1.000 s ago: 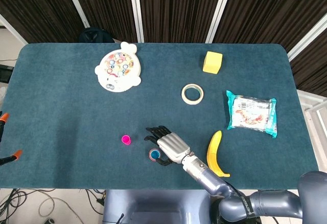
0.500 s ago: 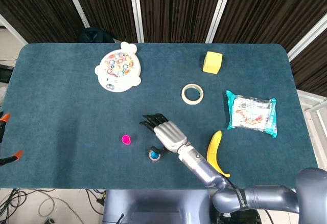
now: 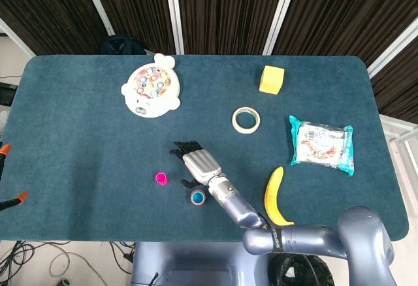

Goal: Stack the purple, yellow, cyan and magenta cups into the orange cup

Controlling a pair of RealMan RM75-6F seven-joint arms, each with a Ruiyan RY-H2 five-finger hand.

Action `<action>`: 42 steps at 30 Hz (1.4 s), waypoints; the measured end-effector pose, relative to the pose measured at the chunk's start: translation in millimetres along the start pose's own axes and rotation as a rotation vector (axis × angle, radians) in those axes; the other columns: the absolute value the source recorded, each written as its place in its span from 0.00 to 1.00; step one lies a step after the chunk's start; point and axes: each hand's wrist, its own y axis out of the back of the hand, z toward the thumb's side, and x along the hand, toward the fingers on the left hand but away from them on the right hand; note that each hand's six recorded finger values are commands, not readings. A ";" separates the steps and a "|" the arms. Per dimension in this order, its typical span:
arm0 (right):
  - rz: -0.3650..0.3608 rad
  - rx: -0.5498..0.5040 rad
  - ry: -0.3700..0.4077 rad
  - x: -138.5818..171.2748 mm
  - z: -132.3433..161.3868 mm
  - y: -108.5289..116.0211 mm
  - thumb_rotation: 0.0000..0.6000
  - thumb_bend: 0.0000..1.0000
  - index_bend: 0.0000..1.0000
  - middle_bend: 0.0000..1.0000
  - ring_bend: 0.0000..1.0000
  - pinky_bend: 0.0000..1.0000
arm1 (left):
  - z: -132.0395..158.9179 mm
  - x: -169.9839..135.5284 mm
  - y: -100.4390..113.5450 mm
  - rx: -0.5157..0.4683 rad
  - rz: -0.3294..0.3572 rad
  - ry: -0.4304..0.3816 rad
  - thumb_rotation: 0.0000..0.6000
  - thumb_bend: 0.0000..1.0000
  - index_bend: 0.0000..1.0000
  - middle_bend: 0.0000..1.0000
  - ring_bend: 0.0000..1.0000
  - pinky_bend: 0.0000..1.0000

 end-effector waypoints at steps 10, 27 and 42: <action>0.006 0.012 0.022 -5.2 14.5 -14.6 1.00 0.38 0.26 0.00 0.00 0.01 | 0.9 0.3 -1.1 -0.002 -0.006 -0.004 1.00 0.00 0.00 0.00 0.00 0.05; 0.004 0.012 0.006 -19.2 19.7 -27.3 1.00 0.38 0.34 0.00 0.00 0.01 | 0.8 0.7 -1.7 -0.004 -0.008 -0.005 1.00 0.00 0.00 0.00 0.00 0.05; 0.002 0.022 0.016 -24.6 29.9 -33.3 1.00 0.38 0.37 0.00 0.00 0.01 | -1.0 1.6 -0.3 -0.011 -0.005 -0.001 1.00 0.00 0.00 0.00 0.00 0.05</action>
